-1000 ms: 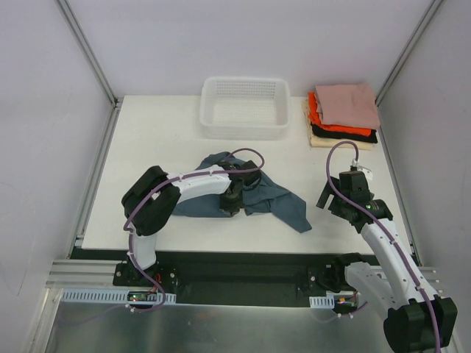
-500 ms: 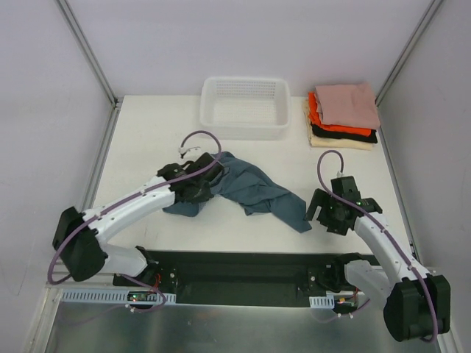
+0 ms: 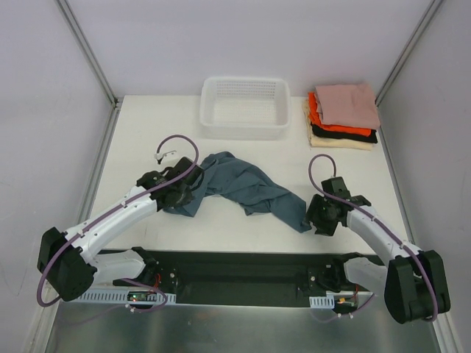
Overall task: Fold and stack the t-shirts
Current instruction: Flatten the tshirt out
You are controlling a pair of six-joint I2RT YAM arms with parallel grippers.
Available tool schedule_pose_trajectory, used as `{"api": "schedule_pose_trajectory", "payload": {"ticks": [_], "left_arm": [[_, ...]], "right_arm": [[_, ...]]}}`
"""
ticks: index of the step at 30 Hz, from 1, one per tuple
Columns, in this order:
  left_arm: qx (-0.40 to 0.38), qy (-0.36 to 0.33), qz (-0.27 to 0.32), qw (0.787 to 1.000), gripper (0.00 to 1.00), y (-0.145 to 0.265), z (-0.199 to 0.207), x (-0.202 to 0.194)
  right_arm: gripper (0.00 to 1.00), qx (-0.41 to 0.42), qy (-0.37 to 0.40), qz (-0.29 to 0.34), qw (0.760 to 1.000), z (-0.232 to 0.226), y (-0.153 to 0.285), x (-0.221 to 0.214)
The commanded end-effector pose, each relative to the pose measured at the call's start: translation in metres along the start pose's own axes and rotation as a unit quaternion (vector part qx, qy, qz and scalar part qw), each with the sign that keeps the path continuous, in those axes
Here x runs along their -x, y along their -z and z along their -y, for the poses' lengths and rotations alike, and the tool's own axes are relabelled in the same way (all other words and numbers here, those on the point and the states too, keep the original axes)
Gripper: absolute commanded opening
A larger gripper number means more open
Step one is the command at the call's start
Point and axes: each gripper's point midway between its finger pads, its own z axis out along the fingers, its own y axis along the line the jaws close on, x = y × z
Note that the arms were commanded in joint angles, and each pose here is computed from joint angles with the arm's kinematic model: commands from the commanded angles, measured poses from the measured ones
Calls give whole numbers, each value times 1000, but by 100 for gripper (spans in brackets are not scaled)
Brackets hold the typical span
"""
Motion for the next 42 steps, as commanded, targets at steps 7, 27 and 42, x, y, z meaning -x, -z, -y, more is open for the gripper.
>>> {"api": "schedule_pose_trajectory", "payload": {"ticks": [7, 27, 42], "left_arm": [[8, 9, 20, 1000, 0, 5, -14, 7], [30, 130, 370, 919, 0, 179, -82, 185], [-30, 226, 499, 836, 0, 317, -161, 222]], "right_arm": [[20, 16, -19, 27, 999, -17, -8, 12], [1, -29, 39, 447, 893, -38, 240, 184], [1, -55, -4, 626, 778, 5, 419, 187]]}}
